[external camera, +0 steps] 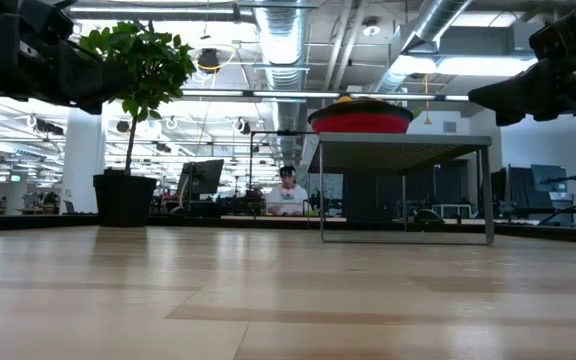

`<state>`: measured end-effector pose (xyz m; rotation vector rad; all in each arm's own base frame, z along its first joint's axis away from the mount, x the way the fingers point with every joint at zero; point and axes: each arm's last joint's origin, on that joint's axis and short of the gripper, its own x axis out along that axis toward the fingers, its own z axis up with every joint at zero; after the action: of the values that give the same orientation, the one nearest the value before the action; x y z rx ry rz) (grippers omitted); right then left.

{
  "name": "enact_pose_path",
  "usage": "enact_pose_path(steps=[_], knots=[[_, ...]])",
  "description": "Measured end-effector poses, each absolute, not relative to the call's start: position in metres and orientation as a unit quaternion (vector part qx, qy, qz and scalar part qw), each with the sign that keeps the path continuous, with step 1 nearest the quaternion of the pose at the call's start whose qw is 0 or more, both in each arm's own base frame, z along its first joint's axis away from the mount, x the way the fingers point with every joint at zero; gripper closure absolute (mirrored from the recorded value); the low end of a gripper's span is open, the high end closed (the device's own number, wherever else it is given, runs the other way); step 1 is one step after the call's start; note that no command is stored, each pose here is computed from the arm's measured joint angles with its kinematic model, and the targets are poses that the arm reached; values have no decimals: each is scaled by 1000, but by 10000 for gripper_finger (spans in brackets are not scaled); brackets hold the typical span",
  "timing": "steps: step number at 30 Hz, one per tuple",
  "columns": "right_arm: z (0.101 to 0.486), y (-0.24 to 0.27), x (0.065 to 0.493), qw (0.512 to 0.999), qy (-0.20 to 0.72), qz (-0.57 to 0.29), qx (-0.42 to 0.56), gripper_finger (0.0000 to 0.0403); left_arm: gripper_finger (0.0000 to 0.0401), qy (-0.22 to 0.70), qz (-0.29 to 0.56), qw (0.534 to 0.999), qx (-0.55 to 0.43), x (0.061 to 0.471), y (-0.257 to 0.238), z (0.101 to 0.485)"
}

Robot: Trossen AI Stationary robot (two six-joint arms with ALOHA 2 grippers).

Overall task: Pick & Place Fruit
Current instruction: Return to Home Position

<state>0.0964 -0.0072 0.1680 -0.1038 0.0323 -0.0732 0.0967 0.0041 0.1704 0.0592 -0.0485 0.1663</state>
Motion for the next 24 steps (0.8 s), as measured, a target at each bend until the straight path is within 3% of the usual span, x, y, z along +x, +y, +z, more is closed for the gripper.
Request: enact_pose_path(steps=[24], knots=[[168,-7,96,998,16,-37,-52,403,395,-33,84,995,45,97,4,172]])
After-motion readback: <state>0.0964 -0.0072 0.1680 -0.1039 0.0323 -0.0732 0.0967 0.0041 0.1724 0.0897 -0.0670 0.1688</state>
